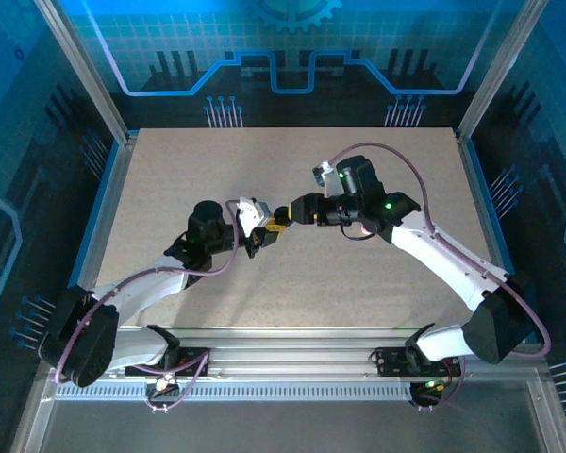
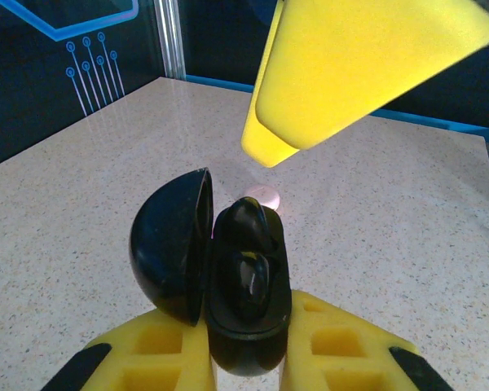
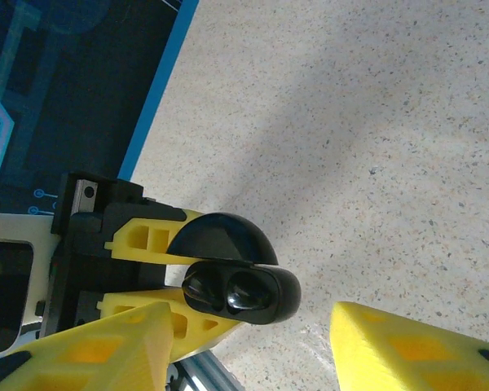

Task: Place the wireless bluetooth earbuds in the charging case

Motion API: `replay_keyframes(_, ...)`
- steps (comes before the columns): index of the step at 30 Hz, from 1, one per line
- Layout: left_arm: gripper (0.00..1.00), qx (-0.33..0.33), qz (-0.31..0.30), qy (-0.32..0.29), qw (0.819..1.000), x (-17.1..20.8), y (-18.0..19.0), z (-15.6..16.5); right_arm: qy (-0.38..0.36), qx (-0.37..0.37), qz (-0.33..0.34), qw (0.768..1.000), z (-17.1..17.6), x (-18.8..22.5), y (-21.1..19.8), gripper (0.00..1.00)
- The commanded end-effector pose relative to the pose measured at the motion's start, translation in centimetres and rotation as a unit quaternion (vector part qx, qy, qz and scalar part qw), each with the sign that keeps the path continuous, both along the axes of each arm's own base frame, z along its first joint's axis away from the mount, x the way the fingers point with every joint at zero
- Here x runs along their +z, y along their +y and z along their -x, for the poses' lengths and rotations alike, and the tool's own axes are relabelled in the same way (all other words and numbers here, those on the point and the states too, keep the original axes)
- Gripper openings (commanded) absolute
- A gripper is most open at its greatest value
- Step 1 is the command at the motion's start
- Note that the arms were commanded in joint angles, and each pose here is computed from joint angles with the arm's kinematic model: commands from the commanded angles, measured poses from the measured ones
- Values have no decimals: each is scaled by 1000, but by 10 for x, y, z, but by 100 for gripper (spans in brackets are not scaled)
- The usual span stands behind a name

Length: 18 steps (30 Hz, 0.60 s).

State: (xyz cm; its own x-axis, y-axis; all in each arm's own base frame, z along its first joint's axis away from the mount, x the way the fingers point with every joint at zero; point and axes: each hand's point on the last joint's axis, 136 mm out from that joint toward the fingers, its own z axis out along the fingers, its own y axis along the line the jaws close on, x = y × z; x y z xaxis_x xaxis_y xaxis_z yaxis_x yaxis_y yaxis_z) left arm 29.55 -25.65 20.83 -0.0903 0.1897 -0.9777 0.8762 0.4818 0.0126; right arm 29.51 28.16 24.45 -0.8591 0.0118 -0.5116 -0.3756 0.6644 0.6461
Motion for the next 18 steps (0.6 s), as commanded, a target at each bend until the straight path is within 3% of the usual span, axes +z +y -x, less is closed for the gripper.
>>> replay_keyframes(1, 15, -15, 12, -40, 999, 24, -5, 1, -3, -2, -10, 1000, -5, 10, 4, 54)
replay_keyframes(10, 15, -44, 23, -40, 998, 33, -11, 11, -29, 10, -16, 999, -6, 18, 1, 53)
replay_keyframes(18, 15, -110, 48, -19, 993, 47, -30, 26, -30, 78, -95, 992, 0, 39, -1, 59)
